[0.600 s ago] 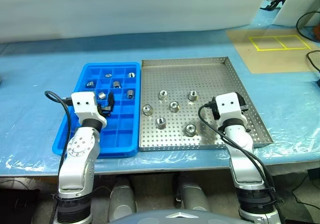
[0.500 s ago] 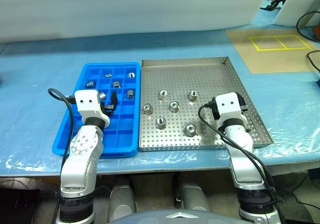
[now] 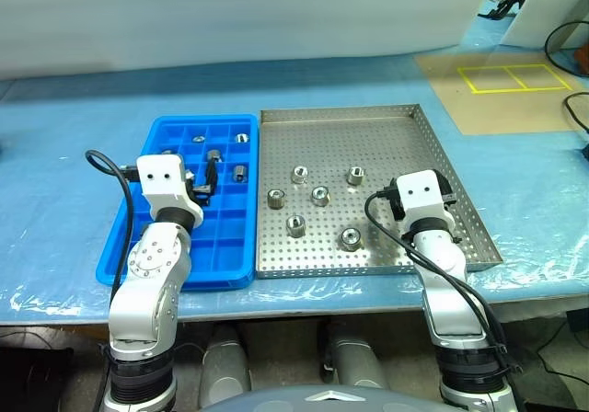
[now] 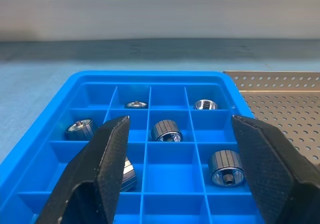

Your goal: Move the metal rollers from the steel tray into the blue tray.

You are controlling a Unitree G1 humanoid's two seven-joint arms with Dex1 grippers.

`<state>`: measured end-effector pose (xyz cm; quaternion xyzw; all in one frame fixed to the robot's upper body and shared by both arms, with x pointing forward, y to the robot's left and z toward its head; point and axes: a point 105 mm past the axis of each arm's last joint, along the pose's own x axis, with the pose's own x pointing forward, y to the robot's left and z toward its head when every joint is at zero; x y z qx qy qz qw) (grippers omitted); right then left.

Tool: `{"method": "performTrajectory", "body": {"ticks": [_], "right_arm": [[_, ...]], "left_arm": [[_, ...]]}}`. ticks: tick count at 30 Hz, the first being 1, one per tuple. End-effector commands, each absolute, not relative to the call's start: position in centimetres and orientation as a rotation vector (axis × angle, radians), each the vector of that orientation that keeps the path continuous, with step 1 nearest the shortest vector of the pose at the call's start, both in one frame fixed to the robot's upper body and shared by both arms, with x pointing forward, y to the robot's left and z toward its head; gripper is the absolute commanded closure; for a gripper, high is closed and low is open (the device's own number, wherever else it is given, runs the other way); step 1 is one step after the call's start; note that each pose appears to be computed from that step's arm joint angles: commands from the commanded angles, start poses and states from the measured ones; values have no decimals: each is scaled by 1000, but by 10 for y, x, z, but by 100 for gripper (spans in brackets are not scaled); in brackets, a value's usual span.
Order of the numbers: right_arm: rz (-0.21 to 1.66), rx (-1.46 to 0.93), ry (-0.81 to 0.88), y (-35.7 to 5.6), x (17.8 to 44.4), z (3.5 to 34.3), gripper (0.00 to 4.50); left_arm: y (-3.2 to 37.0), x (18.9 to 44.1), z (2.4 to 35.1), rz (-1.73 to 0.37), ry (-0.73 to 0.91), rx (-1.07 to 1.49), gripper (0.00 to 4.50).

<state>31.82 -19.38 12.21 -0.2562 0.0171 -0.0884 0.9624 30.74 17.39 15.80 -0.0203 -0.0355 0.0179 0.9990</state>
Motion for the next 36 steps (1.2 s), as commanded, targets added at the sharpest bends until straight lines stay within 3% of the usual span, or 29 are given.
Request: {"method": "performTrajectory", "body": {"ticks": [1, 16, 22, 26, 31, 36], "right_arm": [[-188, -536, -5, -194, 319, 132, 83], [-189, -536, -20, -192, 320, 135, 83], [-103, -536, -144, -179, 334, 161, 83], [113, -496, -250, -148, 354, 189, 83], [423, -374, -174, -123, 377, 198, 83], [824, -420, -76, -102, 359, 189, 83]], "left_arm": [[176, 305, 165, 34, -113, -43, 106], [184, 305, 156, 9, -111, -38, 106], [175, 325, 170, -222, -148, -10, 106], [171, 347, 190, -389, -175, 29, 106], [144, 358, 205, -706, -153, 89, 106], [117, 354, 200, -1017, -47, 138, 106]]}}
